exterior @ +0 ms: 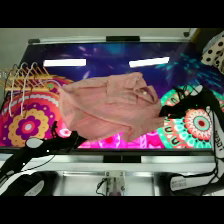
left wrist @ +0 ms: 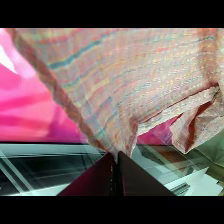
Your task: Fold the shirts.
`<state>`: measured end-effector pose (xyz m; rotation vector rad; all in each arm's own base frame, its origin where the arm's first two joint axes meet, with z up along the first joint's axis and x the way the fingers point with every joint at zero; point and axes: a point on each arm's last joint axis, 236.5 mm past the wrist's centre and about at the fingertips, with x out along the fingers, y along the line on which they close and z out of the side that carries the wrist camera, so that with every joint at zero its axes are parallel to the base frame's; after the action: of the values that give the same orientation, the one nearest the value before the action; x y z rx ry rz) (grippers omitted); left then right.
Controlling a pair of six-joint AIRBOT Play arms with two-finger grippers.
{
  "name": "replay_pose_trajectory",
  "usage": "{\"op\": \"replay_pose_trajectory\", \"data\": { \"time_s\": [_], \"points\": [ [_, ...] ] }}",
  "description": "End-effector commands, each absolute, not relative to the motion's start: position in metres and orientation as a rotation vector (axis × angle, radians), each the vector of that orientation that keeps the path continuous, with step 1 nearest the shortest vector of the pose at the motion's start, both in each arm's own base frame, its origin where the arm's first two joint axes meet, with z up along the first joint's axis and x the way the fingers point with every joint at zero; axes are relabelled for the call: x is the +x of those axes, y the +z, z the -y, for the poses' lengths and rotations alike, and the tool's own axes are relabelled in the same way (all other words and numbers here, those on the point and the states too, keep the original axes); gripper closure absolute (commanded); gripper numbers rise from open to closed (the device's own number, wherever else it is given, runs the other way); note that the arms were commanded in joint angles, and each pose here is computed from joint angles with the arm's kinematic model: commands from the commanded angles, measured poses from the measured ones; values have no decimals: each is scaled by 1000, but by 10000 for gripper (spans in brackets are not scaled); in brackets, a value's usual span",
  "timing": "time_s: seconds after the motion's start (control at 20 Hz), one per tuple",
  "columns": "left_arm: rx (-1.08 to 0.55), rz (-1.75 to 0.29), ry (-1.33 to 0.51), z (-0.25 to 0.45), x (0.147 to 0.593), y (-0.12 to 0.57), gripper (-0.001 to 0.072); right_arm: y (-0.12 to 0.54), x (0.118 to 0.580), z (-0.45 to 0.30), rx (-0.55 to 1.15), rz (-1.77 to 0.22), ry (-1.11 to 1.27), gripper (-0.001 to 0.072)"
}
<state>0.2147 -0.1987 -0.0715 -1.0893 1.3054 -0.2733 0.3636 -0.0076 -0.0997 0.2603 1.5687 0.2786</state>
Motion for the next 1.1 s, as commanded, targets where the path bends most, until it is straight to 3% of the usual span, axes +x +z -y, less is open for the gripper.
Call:
{"op": "replay_pose_trajectory", "data": {
  "time_s": [0.0, 0.15, 0.3, 0.4, 0.5, 0.6, 0.7, 0.8, 0.95, 1.05],
  "points": [
    [-1085, -1285, -289, 200, 222, -64, 680, -109, 375, 3, 293, -1533, 278, 217],
    [-1067, -1259, -312, 200, 229, -57, 680, -105, 376, -1, 312, -1524, 290, 647],
    [-1063, -1190, -370, 195, 252, -28, 682, -58, 395, -16, 277, -1365, 394, 663],
    [-950, -1044, -528, 185, 283, 30, 683, 10, 414, -21, 205, -1177, 434, 664],
    [-794, -878, -607, 158, 312, 113, 683, 108, 429, -22, 111, -941, 429, 664],
    [-612, -598, -612, 118, 333, 239, 683, 239, 423, -30, 12, -623, 411, 664],
    [-418, -278, -569, 89, 318, 380, 683, 388, 385, -33, -94, -223, 324, 664],
    [-223, 4, -507, 83, 272, 494, 682, 507, 315, -36, -140, 134, 233, 664],
    [20, 277, -386, 98, 193, 588, 682, 586, 213, -46, -101, 414, 180, 663],
    [43, 331, -317, 104, 165, 605, 682, 595, 174, -50, -74, 456, 167, 664]
  ]
}}
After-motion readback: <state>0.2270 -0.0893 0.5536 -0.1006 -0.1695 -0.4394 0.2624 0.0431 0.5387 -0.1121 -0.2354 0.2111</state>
